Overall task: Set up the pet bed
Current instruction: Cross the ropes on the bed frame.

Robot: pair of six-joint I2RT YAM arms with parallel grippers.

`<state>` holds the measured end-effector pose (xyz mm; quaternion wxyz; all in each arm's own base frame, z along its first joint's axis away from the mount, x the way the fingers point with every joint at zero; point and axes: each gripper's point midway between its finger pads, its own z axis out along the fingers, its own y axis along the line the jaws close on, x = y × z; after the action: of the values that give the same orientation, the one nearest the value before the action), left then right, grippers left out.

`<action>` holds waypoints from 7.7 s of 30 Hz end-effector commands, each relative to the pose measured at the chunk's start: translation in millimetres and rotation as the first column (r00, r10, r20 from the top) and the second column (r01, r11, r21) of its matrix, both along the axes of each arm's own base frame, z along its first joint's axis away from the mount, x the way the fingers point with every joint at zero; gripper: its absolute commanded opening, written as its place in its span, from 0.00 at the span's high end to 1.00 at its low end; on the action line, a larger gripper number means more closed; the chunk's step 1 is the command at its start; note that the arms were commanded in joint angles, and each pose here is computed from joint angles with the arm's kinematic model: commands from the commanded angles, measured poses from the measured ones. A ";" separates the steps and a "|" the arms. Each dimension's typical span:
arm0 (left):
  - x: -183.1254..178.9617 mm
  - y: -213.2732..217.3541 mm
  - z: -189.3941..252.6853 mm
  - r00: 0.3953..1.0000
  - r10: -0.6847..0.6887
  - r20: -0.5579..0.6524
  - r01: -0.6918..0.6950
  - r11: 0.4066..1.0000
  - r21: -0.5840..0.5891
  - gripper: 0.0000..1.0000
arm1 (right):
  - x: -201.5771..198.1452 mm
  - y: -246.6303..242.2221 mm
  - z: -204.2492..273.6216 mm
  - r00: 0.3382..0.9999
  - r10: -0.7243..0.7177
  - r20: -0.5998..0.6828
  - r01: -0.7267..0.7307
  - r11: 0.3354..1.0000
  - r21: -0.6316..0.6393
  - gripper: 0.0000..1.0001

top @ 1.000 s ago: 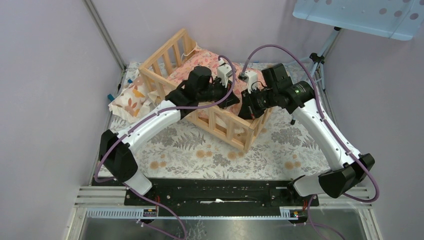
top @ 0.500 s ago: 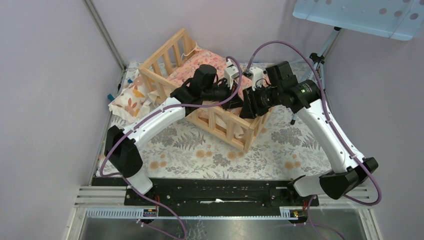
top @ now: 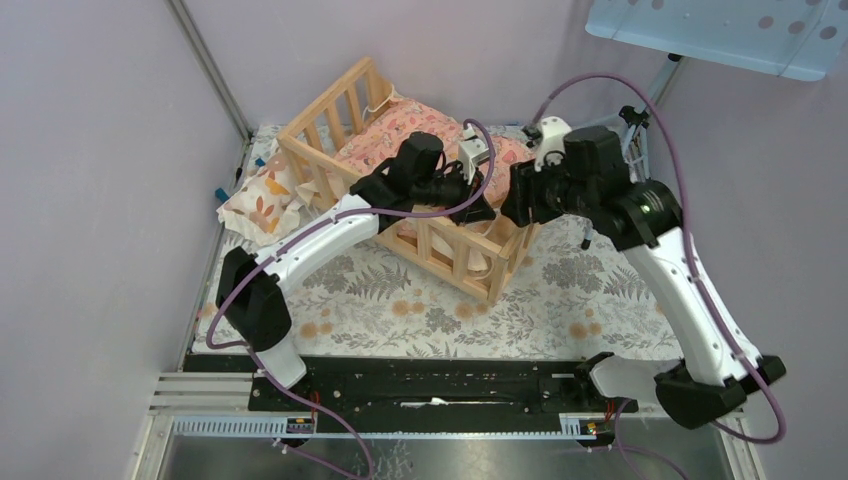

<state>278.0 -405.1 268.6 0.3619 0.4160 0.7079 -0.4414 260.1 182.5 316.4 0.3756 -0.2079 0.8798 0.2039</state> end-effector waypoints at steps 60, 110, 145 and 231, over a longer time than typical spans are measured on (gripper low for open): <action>-30.2 92.9 62.0 0.980 0.083 0.179 -0.098 0.992 0.075 1.00 | 13.1 94.6 -23.1 0.485 0.691 0.537 -0.812 0.584 -0.019 0.41; -23.3 175.3 112.4 0.793 0.580 0.188 -0.559 0.815 -0.155 0.28 | -4.5 92.4 -32.2 0.241 0.830 0.503 -0.921 0.359 -0.152 1.00; -40.2 233.0 65.2 0.620 0.783 0.048 -0.771 0.620 -0.148 0.23 | -41.4 145.5 -90.4 0.044 0.935 0.353 -0.999 0.051 -0.012 0.83; -74.5 142.0 -58.7 0.438 0.481 -0.760 -0.882 0.392 -0.260 0.46 | 16.1 -74.7 50.3 0.668 -0.622 0.409 0.360 0.750 0.555 0.33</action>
<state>191.0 -259.0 187.3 0.3845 -0.1988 0.7384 -0.5172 280.3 130.7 351.4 0.6710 0.0242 0.7082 0.2183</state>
